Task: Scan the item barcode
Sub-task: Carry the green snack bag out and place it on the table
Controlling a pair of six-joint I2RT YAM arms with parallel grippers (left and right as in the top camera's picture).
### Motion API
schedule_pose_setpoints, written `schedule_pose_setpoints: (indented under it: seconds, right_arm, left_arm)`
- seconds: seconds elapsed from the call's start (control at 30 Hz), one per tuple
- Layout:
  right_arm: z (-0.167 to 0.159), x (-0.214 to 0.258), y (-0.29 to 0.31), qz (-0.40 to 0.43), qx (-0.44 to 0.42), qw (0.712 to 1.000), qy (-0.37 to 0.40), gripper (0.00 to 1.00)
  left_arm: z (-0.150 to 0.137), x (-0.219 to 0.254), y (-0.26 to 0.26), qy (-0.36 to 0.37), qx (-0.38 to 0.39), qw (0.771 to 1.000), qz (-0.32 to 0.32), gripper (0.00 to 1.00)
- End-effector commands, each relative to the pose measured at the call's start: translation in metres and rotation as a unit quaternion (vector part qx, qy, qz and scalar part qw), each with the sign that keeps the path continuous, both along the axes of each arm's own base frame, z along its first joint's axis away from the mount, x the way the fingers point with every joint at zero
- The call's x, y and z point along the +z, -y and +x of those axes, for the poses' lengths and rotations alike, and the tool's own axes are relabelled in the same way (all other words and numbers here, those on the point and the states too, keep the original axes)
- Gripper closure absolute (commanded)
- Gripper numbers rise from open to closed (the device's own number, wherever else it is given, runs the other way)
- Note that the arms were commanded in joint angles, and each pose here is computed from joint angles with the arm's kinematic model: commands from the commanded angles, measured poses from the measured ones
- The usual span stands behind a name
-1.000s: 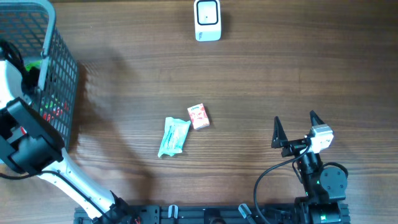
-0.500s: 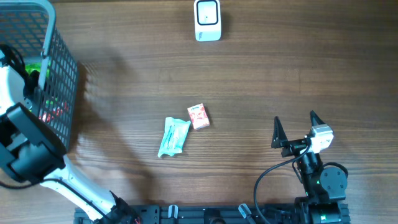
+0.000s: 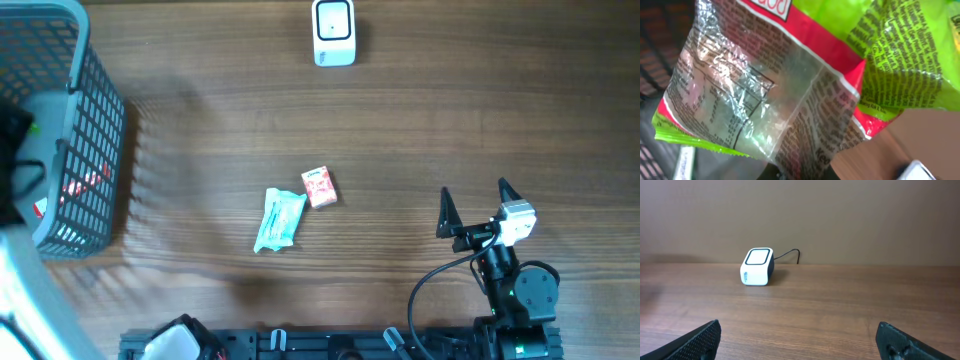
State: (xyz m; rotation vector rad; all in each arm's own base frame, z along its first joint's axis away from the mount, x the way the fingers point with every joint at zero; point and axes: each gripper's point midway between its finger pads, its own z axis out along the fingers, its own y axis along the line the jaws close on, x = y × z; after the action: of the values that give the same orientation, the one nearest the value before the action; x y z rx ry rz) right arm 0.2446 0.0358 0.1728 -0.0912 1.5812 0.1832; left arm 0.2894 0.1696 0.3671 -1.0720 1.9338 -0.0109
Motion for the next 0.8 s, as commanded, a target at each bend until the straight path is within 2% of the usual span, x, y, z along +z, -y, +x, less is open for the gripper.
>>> schedule_pose_setpoints:
  seconds: [0.0,0.1,0.27,0.47,0.6,0.77]
  right_arm:
    - [0.000,0.001,0.003,-0.002,-0.007,1.000,0.003,0.00]
    - [0.000,0.001,0.003,-0.002,-0.007,1.000,0.003,0.01]
    - [0.000,0.001,0.003,-0.002,-0.007,1.000,0.003,0.00]
    - [0.000,0.001,0.003,-0.003,-0.007,1.000,0.003,0.00]
    - [0.000,0.001,0.003,-0.003,-0.007,1.000,0.003,0.00]
    - [0.000,0.001,0.003,-0.003,-0.007,1.000,0.003,0.01]
  left_arm:
    - [-0.007,0.006,0.072,0.010,-0.104,0.993,-0.046,0.96]
    - [-0.021,-0.018,0.123,-0.053,-0.176,0.980,-0.075,0.96]
    - [-0.020,-0.063,0.178,-0.130,-0.266,0.950,-0.095,0.96]
    - [-0.011,-0.142,0.221,-0.213,-0.294,0.923,-0.125,0.96]
    - [-0.006,-0.216,0.248,-0.274,-0.324,0.897,-0.126,0.96]
    - [-0.009,-0.300,0.259,-0.343,-0.309,0.877,-0.131,0.96]
